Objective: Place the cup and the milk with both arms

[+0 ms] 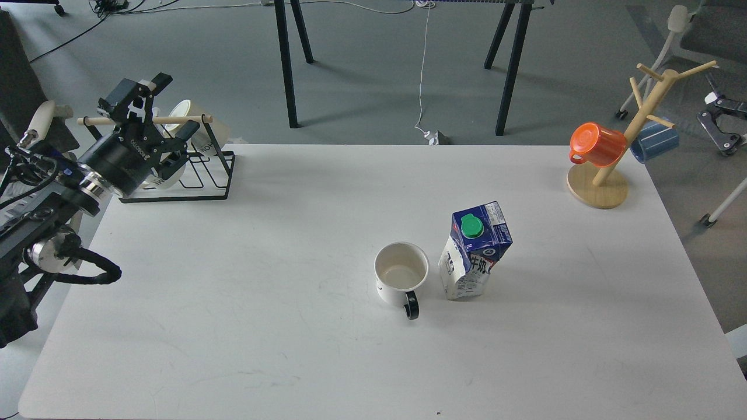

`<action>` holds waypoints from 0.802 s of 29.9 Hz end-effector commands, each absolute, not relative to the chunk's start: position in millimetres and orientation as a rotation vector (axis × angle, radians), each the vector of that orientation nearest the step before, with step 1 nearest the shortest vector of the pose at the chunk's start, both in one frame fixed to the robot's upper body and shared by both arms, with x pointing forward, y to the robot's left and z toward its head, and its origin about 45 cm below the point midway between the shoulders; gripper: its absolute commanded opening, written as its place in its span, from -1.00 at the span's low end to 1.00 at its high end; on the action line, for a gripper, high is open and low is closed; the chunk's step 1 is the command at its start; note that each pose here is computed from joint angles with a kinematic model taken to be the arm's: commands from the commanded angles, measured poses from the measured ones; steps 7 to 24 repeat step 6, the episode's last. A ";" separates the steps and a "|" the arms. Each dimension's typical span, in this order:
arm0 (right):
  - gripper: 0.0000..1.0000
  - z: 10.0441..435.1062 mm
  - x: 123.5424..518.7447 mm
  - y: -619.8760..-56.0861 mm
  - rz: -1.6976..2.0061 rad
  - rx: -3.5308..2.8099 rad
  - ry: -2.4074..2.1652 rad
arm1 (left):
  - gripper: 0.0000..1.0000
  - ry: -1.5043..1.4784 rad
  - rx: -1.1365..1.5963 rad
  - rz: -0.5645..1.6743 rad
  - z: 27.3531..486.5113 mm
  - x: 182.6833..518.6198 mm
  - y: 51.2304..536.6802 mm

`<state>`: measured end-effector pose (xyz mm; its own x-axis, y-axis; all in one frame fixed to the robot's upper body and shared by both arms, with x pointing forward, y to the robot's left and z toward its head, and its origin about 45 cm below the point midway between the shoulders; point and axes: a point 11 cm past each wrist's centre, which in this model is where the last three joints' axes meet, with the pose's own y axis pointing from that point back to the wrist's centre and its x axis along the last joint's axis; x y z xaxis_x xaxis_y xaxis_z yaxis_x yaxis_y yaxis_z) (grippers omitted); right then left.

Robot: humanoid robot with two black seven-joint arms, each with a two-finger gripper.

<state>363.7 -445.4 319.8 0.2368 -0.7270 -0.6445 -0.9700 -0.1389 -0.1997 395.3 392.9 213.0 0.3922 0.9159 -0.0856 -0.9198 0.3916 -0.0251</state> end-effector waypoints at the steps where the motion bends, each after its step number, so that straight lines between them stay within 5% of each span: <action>1: 0.96 321.5 364.6 -449.1 0.526 -1.920 1.557 | 0.98 0.058 -0.070 1.170 214.0 395.1 395.1; 24: 0.96 319.6 365.2 -446.3 0.534 -1.920 1.549 | 0.98 0.059 -0.081 1.175 215.1 395.6 395.4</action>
